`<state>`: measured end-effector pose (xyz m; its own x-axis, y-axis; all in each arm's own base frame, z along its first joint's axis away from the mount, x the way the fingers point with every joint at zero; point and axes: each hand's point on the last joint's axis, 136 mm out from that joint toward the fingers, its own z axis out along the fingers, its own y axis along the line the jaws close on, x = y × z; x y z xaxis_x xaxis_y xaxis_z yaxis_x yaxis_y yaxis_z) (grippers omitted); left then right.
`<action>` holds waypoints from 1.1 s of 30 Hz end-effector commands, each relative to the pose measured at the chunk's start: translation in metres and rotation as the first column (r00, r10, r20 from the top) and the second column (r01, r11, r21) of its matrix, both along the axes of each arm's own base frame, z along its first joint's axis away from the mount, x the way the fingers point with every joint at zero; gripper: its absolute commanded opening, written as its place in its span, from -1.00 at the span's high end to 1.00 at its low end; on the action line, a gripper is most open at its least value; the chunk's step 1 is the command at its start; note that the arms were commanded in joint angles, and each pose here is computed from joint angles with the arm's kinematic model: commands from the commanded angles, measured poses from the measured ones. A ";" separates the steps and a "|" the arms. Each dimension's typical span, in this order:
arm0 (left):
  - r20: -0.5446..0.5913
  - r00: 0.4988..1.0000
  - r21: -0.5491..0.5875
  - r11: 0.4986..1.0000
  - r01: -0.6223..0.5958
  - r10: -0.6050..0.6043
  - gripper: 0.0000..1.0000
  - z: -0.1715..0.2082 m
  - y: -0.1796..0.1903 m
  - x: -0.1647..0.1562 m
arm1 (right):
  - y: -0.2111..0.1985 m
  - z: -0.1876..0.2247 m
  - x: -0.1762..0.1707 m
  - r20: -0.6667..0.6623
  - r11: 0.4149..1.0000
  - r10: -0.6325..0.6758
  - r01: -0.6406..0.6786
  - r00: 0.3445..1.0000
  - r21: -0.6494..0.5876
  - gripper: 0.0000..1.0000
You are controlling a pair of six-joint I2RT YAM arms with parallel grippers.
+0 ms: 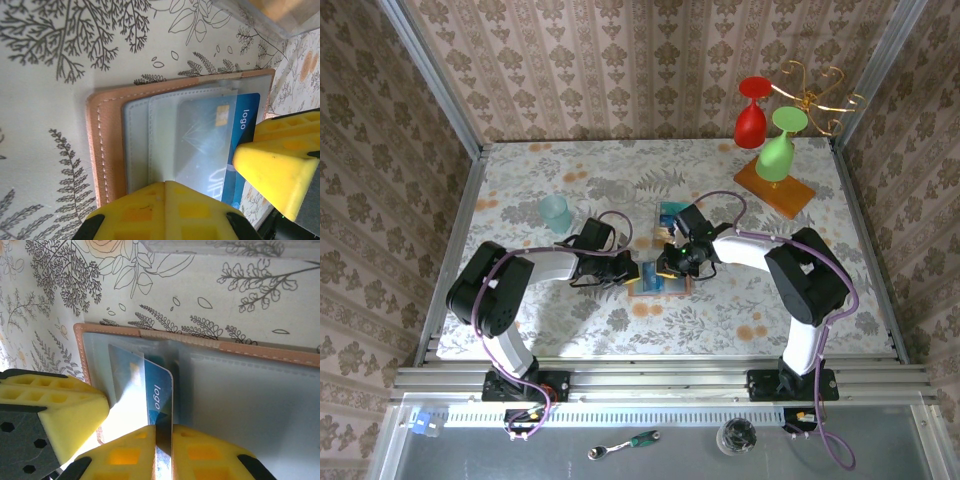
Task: Take the credit cards out of the card holder
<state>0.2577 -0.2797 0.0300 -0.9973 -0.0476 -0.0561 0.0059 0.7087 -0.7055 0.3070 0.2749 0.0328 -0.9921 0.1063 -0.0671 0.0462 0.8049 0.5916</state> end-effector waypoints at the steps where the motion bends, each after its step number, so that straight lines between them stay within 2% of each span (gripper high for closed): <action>1: -0.028 1.000 0.045 0.999 0.010 -0.009 1.00 -0.010 0.007 -0.006 | -0.009 0.004 -0.004 0.004 1.000 -0.011 0.011 1.000 -0.017 0.70; 22: -0.001 1.000 0.022 1.000 0.004 -0.004 1.00 -0.002 0.003 -0.003 | -0.028 0.042 -0.001 0.085 0.999 -0.013 0.017 0.996 -0.042 0.79; 33: 0.032 0.999 -0.010 1.000 0.002 -0.002 1.00 0.011 -0.004 0.006 | -0.031 0.058 0.002 0.120 0.994 0.065 -0.054 0.991 -0.098 0.86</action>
